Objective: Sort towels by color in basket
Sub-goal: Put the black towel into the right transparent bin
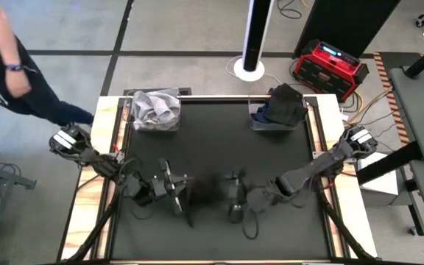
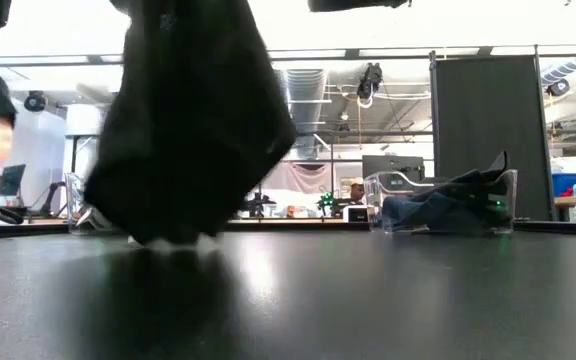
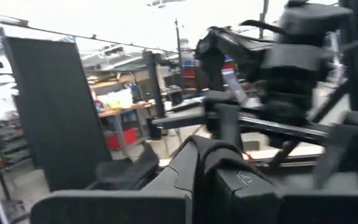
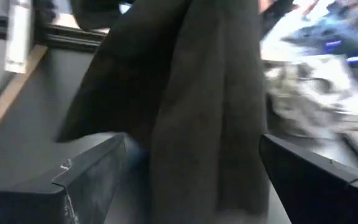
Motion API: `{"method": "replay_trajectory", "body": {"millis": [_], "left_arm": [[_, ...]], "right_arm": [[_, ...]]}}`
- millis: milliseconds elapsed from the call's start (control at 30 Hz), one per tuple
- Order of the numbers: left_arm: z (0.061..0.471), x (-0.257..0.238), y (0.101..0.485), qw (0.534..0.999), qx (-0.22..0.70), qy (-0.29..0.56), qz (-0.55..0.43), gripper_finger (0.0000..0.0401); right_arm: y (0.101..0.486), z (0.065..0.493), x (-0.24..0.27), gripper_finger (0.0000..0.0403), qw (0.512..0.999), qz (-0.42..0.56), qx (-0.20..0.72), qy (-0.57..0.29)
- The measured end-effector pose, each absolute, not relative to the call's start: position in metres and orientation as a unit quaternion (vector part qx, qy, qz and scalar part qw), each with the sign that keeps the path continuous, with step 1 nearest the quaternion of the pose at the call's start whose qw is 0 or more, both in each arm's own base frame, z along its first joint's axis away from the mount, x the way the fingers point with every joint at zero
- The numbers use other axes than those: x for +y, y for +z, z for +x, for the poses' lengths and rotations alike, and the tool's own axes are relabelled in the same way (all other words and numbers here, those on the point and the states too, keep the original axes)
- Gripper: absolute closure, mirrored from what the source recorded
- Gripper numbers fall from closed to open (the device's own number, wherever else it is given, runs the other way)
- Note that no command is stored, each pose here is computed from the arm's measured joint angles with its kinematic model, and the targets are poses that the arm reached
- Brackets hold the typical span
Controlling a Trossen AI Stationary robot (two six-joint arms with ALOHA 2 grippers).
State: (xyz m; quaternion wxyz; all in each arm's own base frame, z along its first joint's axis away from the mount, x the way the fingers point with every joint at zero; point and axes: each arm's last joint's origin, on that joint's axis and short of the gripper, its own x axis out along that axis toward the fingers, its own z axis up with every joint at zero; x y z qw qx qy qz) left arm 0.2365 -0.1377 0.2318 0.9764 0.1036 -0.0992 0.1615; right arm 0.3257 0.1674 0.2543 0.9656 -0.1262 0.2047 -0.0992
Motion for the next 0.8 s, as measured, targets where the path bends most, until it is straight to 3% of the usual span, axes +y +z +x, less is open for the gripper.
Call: {"method": "replay_trajectory", "body": {"millis": [200, 433, 533, 767, 800], "left_arm": [[0.239, -0.14, 0.225, 0.979, -0.093, 0.155, 0.09, 0.0401], [0.24, -0.14, 0.224, 0.981, -0.091, 0.153, 0.082, 0.0401], [0.24, -0.14, 0.224, 0.981, -0.089, 0.153, 0.084, 0.0401], [0.238, -0.141, 0.22, 0.975, -0.061, 0.193, 0.09, 0.0401], [0.236, -0.142, 0.218, 0.972, -0.049, 0.21, 0.093, 0.0401]], "right_arm": [[0.252, 0.35, 0.141, 0.0039, 0.979, -0.045, 0.197, -0.03], [0.23, 0.373, 0.122, 0.0059, 0.979, -0.025, 0.196, -0.056], [0.229, 0.374, 0.121, 0.012, 0.979, -0.024, 0.193, -0.057], [0.233, 0.37, 0.12, 0.0362, 0.977, -0.038, 0.204, -0.054], [0.234, 0.369, 0.119, 0.0375, 0.976, -0.039, 0.206, -0.054]]}}
